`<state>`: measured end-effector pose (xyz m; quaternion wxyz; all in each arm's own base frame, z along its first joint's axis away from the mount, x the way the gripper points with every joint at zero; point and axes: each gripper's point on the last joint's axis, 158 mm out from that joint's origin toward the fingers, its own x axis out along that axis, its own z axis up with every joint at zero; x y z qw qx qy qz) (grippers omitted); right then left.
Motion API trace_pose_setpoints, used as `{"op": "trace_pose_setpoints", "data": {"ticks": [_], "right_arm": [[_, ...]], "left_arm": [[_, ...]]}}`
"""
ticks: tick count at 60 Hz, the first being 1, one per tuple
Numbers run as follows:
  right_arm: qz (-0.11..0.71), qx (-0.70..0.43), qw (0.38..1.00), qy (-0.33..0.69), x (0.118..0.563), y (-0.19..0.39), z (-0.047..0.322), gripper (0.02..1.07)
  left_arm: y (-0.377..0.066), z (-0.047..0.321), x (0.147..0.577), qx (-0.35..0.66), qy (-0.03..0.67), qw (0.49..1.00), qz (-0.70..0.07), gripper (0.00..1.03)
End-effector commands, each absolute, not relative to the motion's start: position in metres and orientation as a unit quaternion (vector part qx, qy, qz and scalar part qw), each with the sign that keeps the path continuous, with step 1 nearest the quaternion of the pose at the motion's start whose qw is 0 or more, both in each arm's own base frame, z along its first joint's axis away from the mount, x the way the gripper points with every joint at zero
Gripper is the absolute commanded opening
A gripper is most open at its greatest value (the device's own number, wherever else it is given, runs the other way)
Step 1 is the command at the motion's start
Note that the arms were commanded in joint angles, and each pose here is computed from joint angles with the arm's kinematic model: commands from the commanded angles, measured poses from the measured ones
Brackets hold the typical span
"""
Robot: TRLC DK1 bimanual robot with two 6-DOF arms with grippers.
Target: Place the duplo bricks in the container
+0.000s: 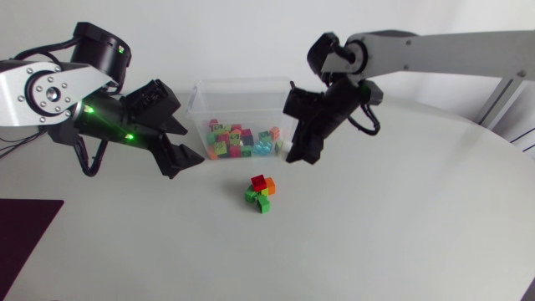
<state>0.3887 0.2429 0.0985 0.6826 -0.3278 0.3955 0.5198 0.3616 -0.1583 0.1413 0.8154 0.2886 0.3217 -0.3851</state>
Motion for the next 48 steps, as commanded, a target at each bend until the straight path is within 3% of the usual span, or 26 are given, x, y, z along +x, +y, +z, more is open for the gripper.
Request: {"op": "trace_pose_setpoints", "data": {"ticks": [1, 23, 39, 48], "right_arm": [[0.501, -0.300, 0.722, 0.371, 0.414, 0.251, 0.130, 0.21], [0.426, -0.210, 0.826, 0.302, 0.511, 0.273, 0.179, 0.21], [0.415, -0.182, 0.845, 0.284, 0.533, 0.291, 0.192, 0.21], [0.403, -0.183, 0.849, 0.289, 0.544, 0.304, 0.179, 0.23]], "left_arm": [[-0.165, 0.118, 0.350, 0.298, 0.337, 0.795, -0.408, 0.98], [-0.181, 0.088, 0.342, 0.306, 0.363, 0.764, -0.436, 0.96], [-0.181, 0.085, 0.341, 0.308, 0.365, 0.762, -0.438, 0.96], [-0.180, 0.083, 0.341, 0.307, 0.367, 0.761, -0.438, 0.96]]}}
